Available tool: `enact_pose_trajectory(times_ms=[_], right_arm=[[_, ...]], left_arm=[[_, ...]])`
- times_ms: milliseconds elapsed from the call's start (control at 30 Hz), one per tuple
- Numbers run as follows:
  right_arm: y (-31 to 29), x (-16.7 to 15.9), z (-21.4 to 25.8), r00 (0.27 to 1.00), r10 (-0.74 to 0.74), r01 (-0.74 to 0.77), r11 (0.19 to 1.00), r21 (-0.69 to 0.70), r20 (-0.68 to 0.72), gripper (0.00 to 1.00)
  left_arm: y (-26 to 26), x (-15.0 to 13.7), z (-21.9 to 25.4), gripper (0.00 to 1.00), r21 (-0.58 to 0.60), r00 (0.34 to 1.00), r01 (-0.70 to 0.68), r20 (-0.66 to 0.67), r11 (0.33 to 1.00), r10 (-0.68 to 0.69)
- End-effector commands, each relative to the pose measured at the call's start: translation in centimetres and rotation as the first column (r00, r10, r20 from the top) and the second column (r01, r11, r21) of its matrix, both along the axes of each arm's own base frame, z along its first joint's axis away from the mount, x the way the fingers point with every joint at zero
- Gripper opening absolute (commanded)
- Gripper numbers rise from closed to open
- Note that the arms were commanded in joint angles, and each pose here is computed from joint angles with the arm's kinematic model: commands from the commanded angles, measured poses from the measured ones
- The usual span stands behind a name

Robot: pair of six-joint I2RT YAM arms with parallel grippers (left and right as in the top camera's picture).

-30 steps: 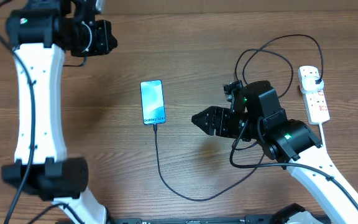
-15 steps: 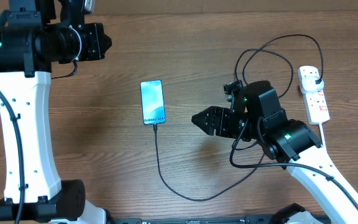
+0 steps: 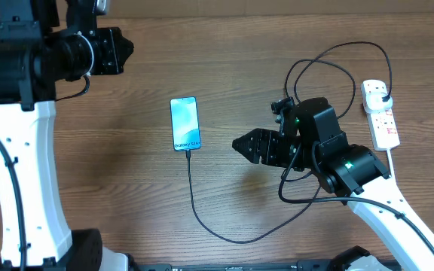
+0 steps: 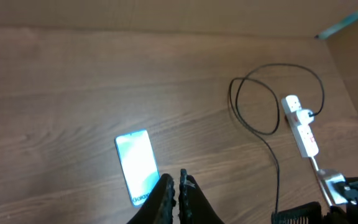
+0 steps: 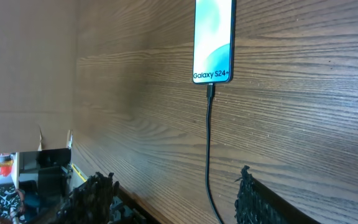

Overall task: Plug charger to phone and switch on socket
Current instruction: 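Raise the left arm up and away from the phone, then move the right gripper toward the white power strip's switch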

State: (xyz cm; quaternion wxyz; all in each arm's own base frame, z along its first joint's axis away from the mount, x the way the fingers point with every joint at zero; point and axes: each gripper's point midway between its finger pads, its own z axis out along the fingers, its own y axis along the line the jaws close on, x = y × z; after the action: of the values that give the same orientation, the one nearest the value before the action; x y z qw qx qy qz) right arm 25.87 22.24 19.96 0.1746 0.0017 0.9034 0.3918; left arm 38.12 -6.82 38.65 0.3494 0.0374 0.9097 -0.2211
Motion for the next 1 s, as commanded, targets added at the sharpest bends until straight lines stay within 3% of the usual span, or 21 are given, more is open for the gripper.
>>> enact_pose_trajectory(times_ms=[0,200,300,533,633,967], right_arm=[[0.00,0.43,0.63,1.000,-0.003,0.003,1.000,0.001,0.024,0.66],[0.00,0.43,0.65,1.000,-0.002,0.002,1.000,0.001,0.025,0.66],[-0.02,0.44,0.64,1.000,-0.003,0.003,1.000,0.001,0.025,0.66],[-0.22,0.66,0.53,0.999,-0.016,0.016,1.000,-0.011,0.031,0.66],[-0.34,0.78,0.46,0.999,-0.023,0.024,1.000,-0.018,0.034,0.66],[-0.64,0.91,0.28,0.999,-0.019,0.021,0.999,-0.039,0.051,0.66]], left_arm=[[-0.53,-1.85,3.14,0.11,-0.019,0.996,0.010,0.087,1.000,-0.008],[-0.53,-2.54,3.77,0.26,-0.031,0.995,-0.001,0.095,1.000,0.004],[-0.53,-2.57,3.70,0.45,-0.031,0.996,-0.001,0.092,1.000,0.004],[-0.48,-2.54,3.68,0.78,-0.028,0.996,-0.004,0.092,1.000,0.006],[-0.41,-2.51,3.66,1.00,-0.025,0.996,-0.007,0.093,1.000,0.009],[-0.36,-2.51,3.63,1.00,-0.023,0.996,-0.009,0.092,1.000,0.011]])
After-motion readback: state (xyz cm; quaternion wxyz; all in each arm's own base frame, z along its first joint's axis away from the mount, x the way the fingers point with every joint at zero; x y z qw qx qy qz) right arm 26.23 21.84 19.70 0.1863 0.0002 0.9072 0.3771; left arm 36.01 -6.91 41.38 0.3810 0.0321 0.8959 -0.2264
